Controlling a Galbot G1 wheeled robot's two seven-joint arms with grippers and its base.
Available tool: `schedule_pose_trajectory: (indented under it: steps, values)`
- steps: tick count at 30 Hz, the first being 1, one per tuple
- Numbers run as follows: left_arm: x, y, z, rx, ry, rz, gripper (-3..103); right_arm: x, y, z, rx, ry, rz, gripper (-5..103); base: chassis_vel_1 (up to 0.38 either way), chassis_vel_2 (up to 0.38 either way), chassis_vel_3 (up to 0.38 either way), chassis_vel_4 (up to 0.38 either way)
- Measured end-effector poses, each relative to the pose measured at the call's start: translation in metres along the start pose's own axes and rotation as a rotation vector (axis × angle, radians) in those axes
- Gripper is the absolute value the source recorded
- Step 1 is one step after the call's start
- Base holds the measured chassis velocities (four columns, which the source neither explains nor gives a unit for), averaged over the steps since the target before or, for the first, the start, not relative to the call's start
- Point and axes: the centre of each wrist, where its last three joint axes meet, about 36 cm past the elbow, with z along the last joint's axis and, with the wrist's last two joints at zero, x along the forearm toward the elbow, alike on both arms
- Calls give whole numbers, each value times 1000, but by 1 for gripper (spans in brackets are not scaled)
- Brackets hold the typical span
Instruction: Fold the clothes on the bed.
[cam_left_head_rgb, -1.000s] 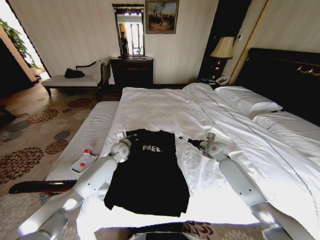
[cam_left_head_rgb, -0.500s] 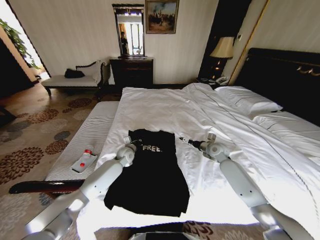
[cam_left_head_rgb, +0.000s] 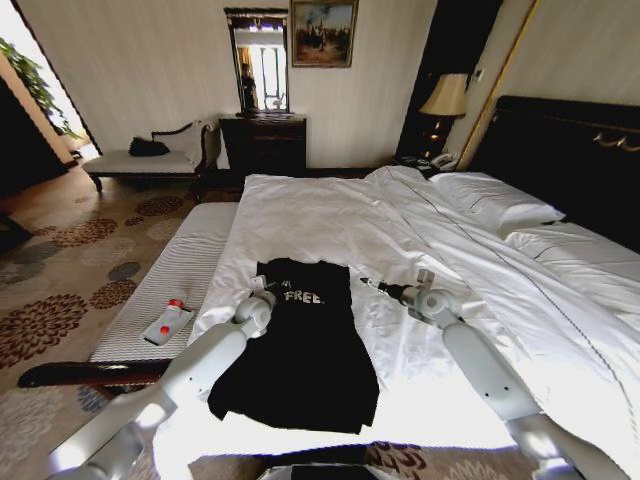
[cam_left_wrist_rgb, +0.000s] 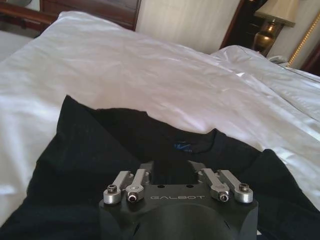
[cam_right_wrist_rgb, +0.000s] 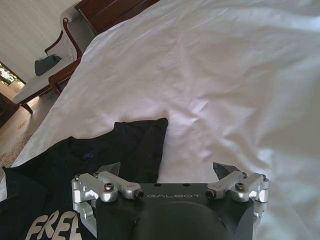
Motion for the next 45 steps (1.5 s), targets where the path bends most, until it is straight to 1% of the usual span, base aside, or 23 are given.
schedule_pose_trajectory:
  steps: [1,3,4,5,7,8,9,10,11,12,13,14,15,17,23,27,28,29,33,39,42,43,45]
  values:
    - [4,1,-1,-10,-5,4,49,0,1,0,2,0,-1,100,0,0,0,0]
    - [8,2,-2,-18,-9,7,49,1,1,0,3,0,-1,100,0,0,0,0]
    - [14,3,-3,-26,-15,11,61,2,1,-1,7,0,0,100,0,0,0,0]
    - [17,5,-4,-28,-19,9,61,2,0,-1,9,0,2,100,0,0,0,0]
    - [24,12,-11,-31,-37,3,72,4,-1,-5,16,-3,4,100,0,0,0,0]
    - [24,12,-11,-31,-37,3,72,4,-1,-5,16,-3,4,100,0,0,0,0]
    - [26,17,-16,-29,-49,-8,78,5,-2,-8,21,-7,4,100,0,0,0,0]
    - [27,22,-20,-27,-58,-17,78,5,-2,-11,23,-9,5,100,0,0,0,0]
    - [28,30,-27,-20,-72,-31,84,6,-3,-15,28,-12,6,100,0,0,0,0]
    - [28,30,-27,-20,-72,-31,84,6,-3,-15,28,-12,6,100,0,0,0,0]
    - [27,38,-34,-12,-84,-47,93,6,-4,-19,33,-15,7,100,0,0,0,0]
    - [26,44,-40,-4,-93,-59,93,6,-4,-23,37,-17,8,100,0,0,0,0]
    - [26,44,-40,-4,-93,-59,93,6,-4,-23,37,-17,8,100,0,0,0,0]
    - [24,56,-52,14,-99,-75,99,6,-6,-28,42,-19,10,100,0,0,0,0]
    - [8,74,-61,45,-105,-123,100,3,-9,-31,43,-16,20,100,0,0,0,0]
    - [-13,93,-63,63,-91,-172,100,-1,-9,-29,48,-5,24,100,0,0,0,0]
    - [-19,105,-62,72,-84,-203,100,-8,-4,-29,57,5,19,100,0,0,0,0]
    - [-19,105,-62,72,-84,-203,100,-8,-4,-29,57,5,19,100,0,0,0,0]
    - [-36,126,-65,101,-75,-259,100,-24,11,-31,77,22,-1,100,0,0,0,0]
    - [-49,125,-70,107,-74,-237,100,-30,17,-35,85,26,-7,100,0,0,0,0]
    - [-54,117,-69,107,-75,-188,100,-30,18,-36,86,25,-7,100,0,0,0,0]
    - [-54,117,-69,107,-75,-188,100,-30,18,-36,86,25,-7,100,0,0,0,0]
    - [-56,112,-64,110,-62,-145,100,-28,18,-38,88,23,-7,100,0,0,0,0]
